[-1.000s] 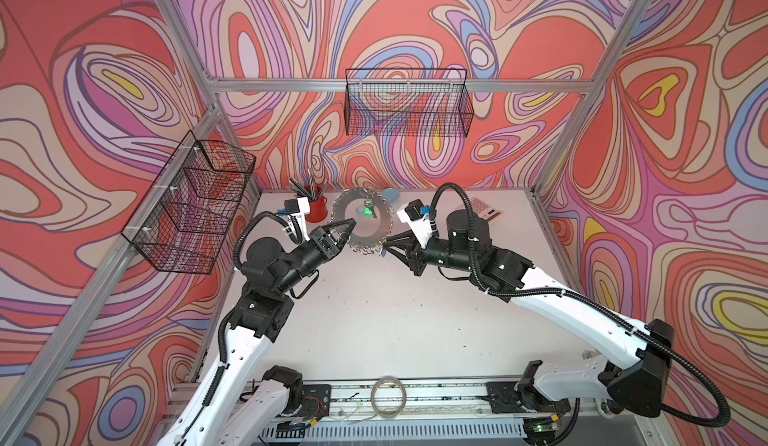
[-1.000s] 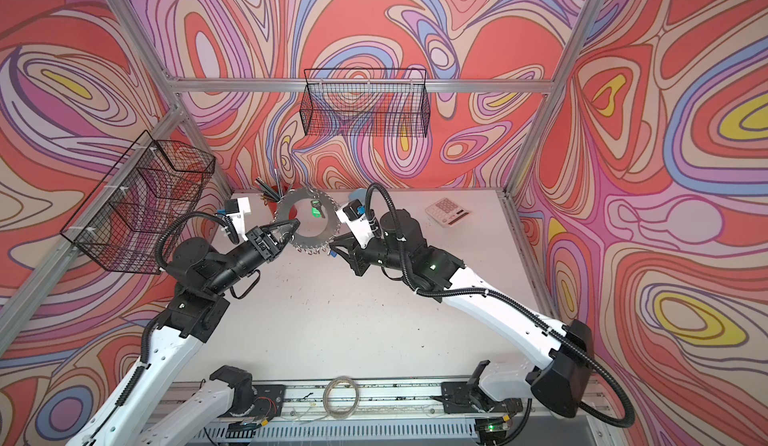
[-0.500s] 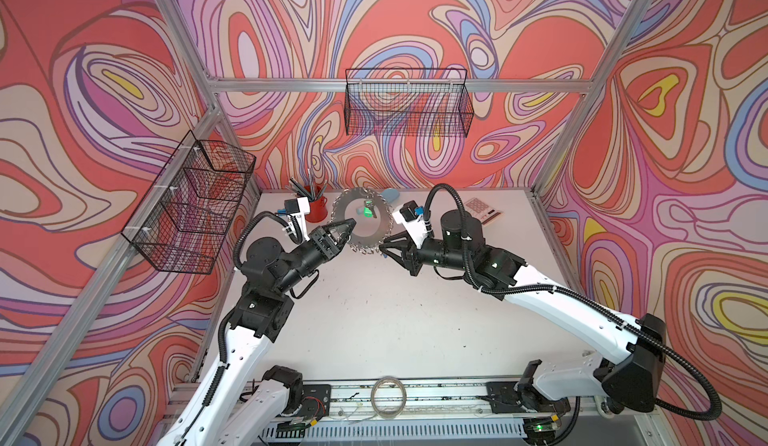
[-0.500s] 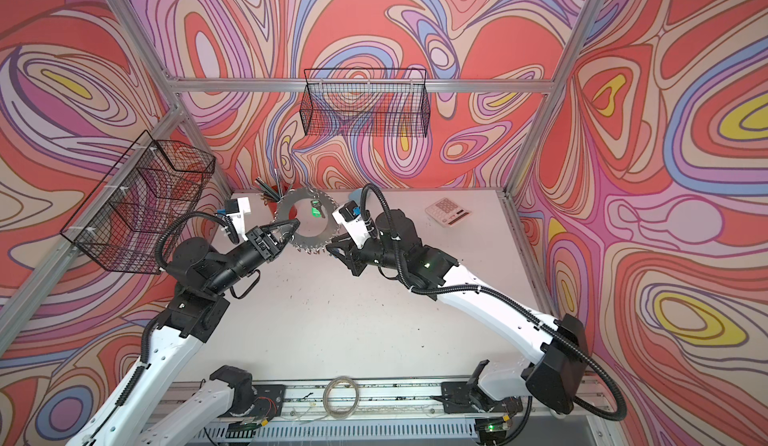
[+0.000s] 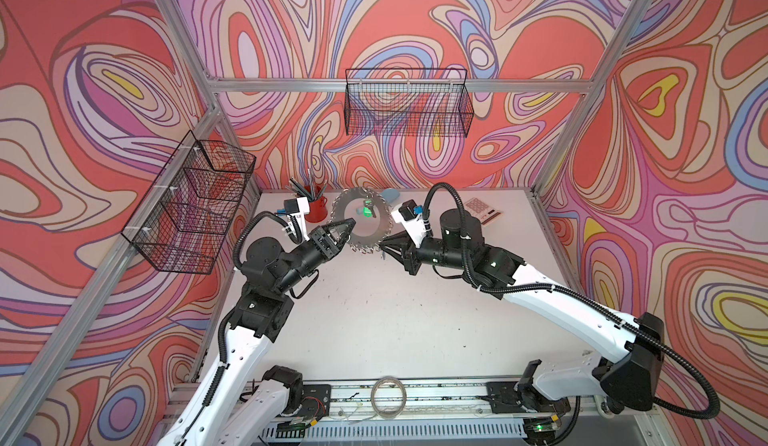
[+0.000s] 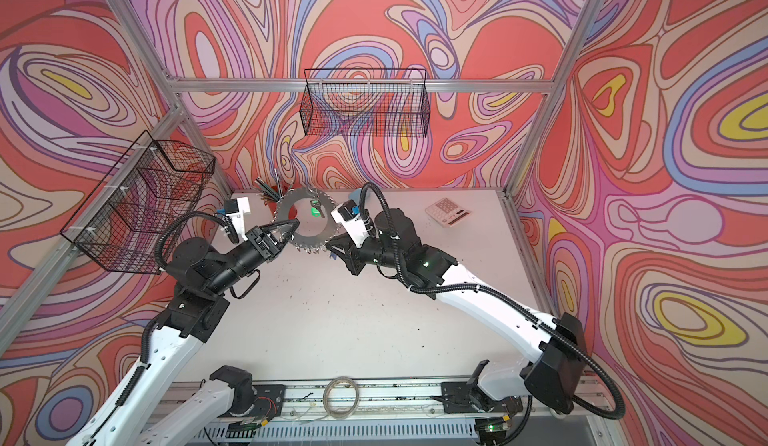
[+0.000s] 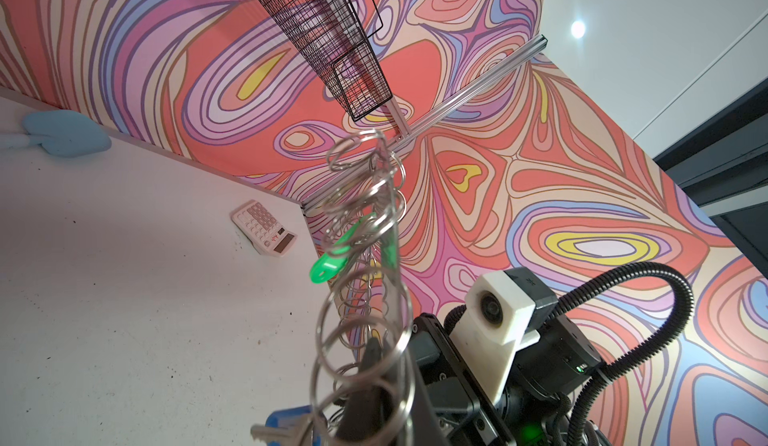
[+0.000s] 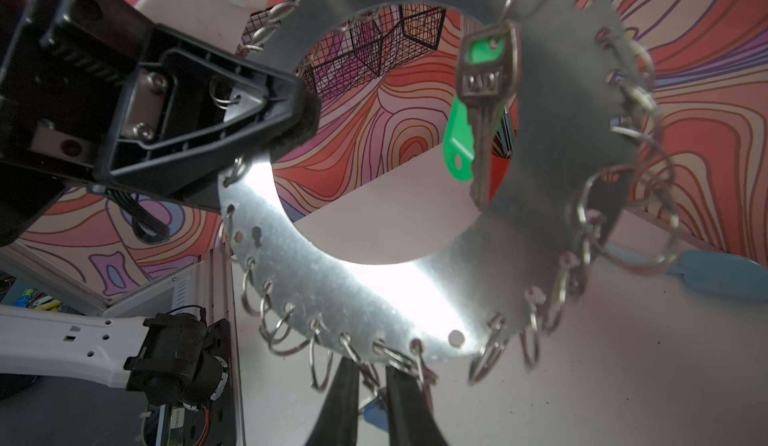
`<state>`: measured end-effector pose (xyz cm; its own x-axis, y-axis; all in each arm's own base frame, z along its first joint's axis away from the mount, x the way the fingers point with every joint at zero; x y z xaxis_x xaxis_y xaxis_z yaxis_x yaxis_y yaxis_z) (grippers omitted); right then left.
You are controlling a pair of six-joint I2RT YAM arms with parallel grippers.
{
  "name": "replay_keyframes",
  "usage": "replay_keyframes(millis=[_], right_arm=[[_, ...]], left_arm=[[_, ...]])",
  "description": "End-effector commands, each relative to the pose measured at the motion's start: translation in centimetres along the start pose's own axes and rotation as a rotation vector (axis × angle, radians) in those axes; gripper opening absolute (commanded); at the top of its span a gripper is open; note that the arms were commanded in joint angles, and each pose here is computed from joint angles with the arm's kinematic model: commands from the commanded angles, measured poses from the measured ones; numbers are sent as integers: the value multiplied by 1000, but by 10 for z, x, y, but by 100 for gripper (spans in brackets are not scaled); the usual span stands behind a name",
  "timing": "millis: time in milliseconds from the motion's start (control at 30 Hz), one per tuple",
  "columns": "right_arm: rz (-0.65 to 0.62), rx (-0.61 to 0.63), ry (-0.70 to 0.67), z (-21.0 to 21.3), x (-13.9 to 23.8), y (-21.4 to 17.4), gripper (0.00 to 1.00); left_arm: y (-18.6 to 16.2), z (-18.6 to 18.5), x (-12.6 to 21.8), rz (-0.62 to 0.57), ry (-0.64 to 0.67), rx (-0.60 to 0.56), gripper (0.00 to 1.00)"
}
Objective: Put the keys on the keyring
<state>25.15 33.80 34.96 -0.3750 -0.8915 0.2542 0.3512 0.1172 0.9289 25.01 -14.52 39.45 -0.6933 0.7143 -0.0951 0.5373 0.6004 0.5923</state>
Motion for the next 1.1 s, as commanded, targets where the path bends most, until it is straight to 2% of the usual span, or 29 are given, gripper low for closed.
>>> replay_keyframes(millis=[0, 167, 300, 400, 600, 767, 1067], right_arm=[[-32, 17, 24, 6, 2, 15, 15], [-33, 8, 33, 9, 4, 18, 21], [-31, 2, 40, 10, 4, 18, 13], [-23, -3, 42, 10, 2, 17, 11], [-14, -1, 50, 15, 0, 19, 12], [4, -7, 40, 15, -1, 19, 18], [5, -31, 5, 12, -2, 21, 0]], left_arm=[[11, -21, 5, -37, -57, -48, 0], [10, -19, 4, -26, -49, -47, 0], [9, -17, 4, -26, -46, -46, 0], [8, -16, 4, -24, -46, -45, 0], [6, -13, 4, -15, -30, -43, 0], [5, -12, 5, -7, -16, -48, 0], [2, -8, 5, 5, -10, -43, 0]])
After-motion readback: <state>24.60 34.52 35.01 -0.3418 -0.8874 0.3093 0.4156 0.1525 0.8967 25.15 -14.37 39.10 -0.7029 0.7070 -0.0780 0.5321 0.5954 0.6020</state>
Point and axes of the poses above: each gripper's point midway between its finger pads, its own x axis back along the fingers, its own z axis along the line the jaws close on, y = z × x, the point moved 3 cm from there along x, back along the fingers, and after that the axes turned 4 degrees about -x, right-handed, at the moved point
